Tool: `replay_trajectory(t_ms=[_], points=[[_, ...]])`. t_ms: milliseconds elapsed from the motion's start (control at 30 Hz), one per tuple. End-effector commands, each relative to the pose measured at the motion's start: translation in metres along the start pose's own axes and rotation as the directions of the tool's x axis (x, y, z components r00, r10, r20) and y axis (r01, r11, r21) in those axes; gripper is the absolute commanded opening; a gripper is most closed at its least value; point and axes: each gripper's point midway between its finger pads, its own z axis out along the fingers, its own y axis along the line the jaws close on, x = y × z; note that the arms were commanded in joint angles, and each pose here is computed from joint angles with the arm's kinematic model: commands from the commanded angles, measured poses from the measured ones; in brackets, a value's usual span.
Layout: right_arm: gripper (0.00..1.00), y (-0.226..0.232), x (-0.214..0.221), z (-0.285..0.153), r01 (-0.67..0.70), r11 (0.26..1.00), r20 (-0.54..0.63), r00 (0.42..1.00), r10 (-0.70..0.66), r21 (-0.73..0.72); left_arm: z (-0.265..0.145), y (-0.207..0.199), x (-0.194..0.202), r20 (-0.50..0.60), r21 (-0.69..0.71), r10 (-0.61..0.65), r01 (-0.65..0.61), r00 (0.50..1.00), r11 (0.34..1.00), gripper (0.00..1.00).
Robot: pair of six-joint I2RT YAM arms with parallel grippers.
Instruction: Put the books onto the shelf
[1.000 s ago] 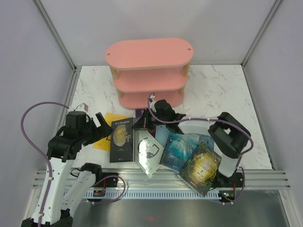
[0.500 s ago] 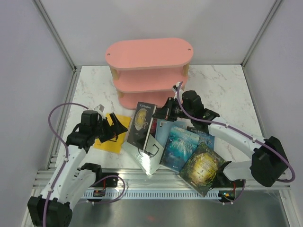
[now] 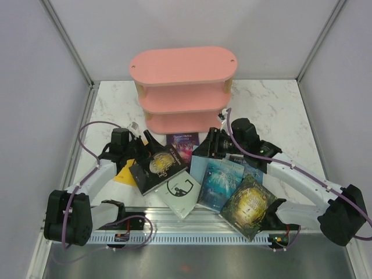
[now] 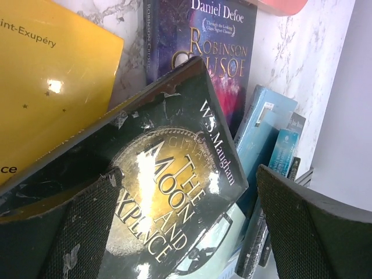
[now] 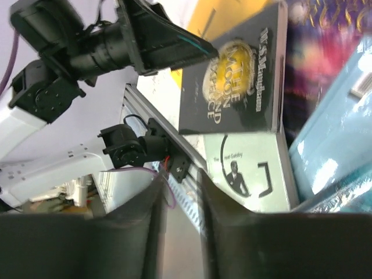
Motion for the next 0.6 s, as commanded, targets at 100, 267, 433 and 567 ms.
replay_trajectory(t_ms=[100,267,433,567], points=[[0.98,-0.047,0.022,0.021,-0.055,0.988,-0.093,0.993,0.069,0.148,-0.005,-0.002,-0.018,0.032,-0.048,0.064,-0.063,0.997,0.997,1.0],[0.98,-0.076,0.02,0.048,-0.042,0.973,-0.121,0.99,0.07,0.225,-0.019,-0.011,-0.03,0.063,-0.07,0.12,-0.116,0.991,0.991,1.0],[0.98,-0.09,0.014,0.082,-0.063,0.974,-0.129,0.987,0.093,0.219,-0.018,0.0,-0.018,0.023,-0.086,0.094,-0.092,0.995,0.992,1.0],[0.98,-0.094,0.007,0.102,-0.072,0.977,-0.124,0.987,0.099,0.203,-0.034,-0.009,-0.019,0.061,-0.083,0.093,-0.088,0.994,0.993,1.0]])
